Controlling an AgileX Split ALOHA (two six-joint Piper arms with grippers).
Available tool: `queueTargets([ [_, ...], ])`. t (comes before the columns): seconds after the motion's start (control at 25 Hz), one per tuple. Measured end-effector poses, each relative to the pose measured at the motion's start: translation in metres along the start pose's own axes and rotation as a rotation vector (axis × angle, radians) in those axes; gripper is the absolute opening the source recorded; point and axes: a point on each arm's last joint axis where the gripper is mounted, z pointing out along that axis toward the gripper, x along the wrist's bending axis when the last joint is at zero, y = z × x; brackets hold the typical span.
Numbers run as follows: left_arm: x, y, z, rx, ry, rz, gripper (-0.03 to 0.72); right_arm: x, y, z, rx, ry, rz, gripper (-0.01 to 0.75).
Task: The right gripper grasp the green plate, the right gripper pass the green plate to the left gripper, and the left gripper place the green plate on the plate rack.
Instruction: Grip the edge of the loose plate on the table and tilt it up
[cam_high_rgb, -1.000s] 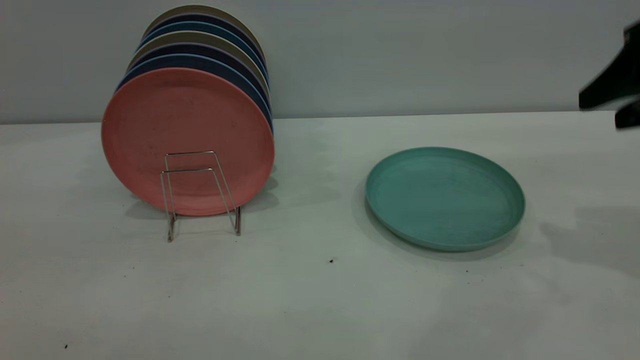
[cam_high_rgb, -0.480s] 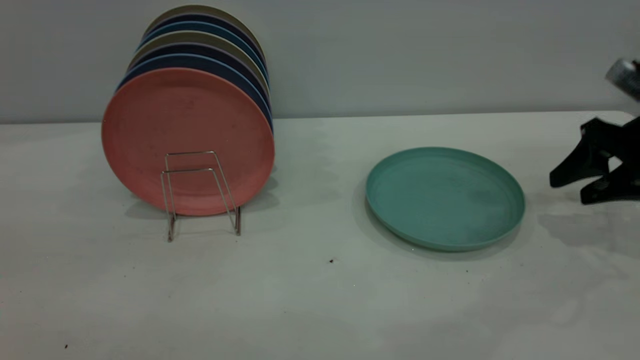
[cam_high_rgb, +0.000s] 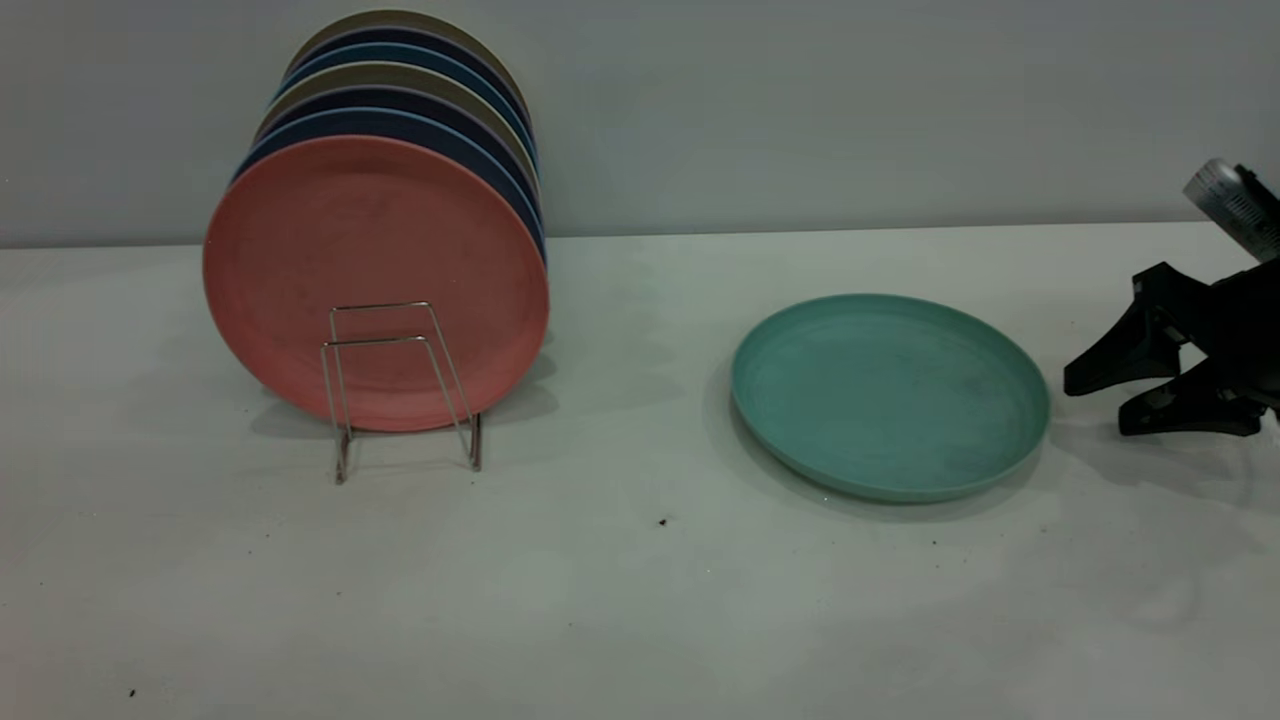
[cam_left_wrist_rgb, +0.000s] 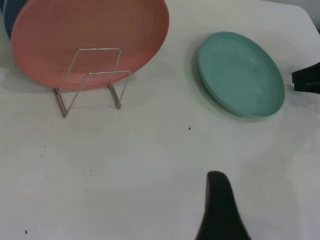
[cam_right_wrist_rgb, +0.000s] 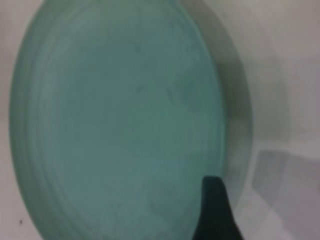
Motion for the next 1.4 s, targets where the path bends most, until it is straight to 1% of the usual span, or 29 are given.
queueTargets([
  [0.2,0.000,0.000,0.000,0.001,0.004,0.005,0.518,-0.002,-0.007,0.011,0.015,0.022,0.017,0.544],
  [0.48,0.001,0.000,0.000,0.002,0.007,0.008,0.518,0.021,-0.011,0.028,0.021,0.052,-0.034,0.544],
  [0.56,0.001,0.000,0.000,0.002,0.007,0.008,0.518,0.027,-0.012,0.033,0.018,0.049,-0.041,0.542],
  [0.64,0.001,0.000,0.000,0.002,0.007,0.009,0.518,0.031,-0.012,0.037,0.010,0.036,-0.043,0.524],
  [0.68,0.001,0.000,0.000,0.002,0.007,0.009,0.518,0.033,-0.012,0.039,0.006,0.025,-0.044,0.502],
  [0.76,0.001,0.000,0.000,0.002,0.007,0.009,0.518,0.035,-0.012,0.042,-0.006,-0.001,-0.042,0.429],
  [0.8,0.001,0.000,0.000,0.002,0.007,0.009,0.518,0.035,-0.011,0.043,-0.013,-0.021,-0.042,0.369],
  [0.88,0.001,0.000,0.000,0.002,0.007,0.009,0.518,0.034,-0.011,0.045,-0.021,-0.055,-0.046,0.214],
  [0.96,0.001,0.000,0.000,0.001,0.008,0.009,0.518,0.033,-0.011,0.045,-0.029,-0.087,-0.046,0.078],
  [1.0,0.001,0.000,0.000,-0.001,0.009,0.009,0.518,0.032,-0.010,0.045,-0.036,-0.097,-0.040,0.043],
  [1.08,0.001,0.001,0.000,-0.010,0.013,0.009,0.518,0.032,-0.010,0.045,-0.043,-0.103,-0.029,0.016],
  [1.24,0.002,0.003,0.001,-0.025,0.021,0.005,0.518,0.035,-0.008,0.042,-0.036,-0.098,-0.063,0.011],
  [1.32,0.003,0.003,0.005,-0.008,0.013,-0.018,0.518,0.039,-0.007,0.038,-0.018,-0.103,-0.114,0.011],
  [1.4,0.004,0.002,0.012,0.037,-0.003,-0.055,0.518,0.045,-0.003,0.030,-0.006,-0.102,-0.149,0.011],
])
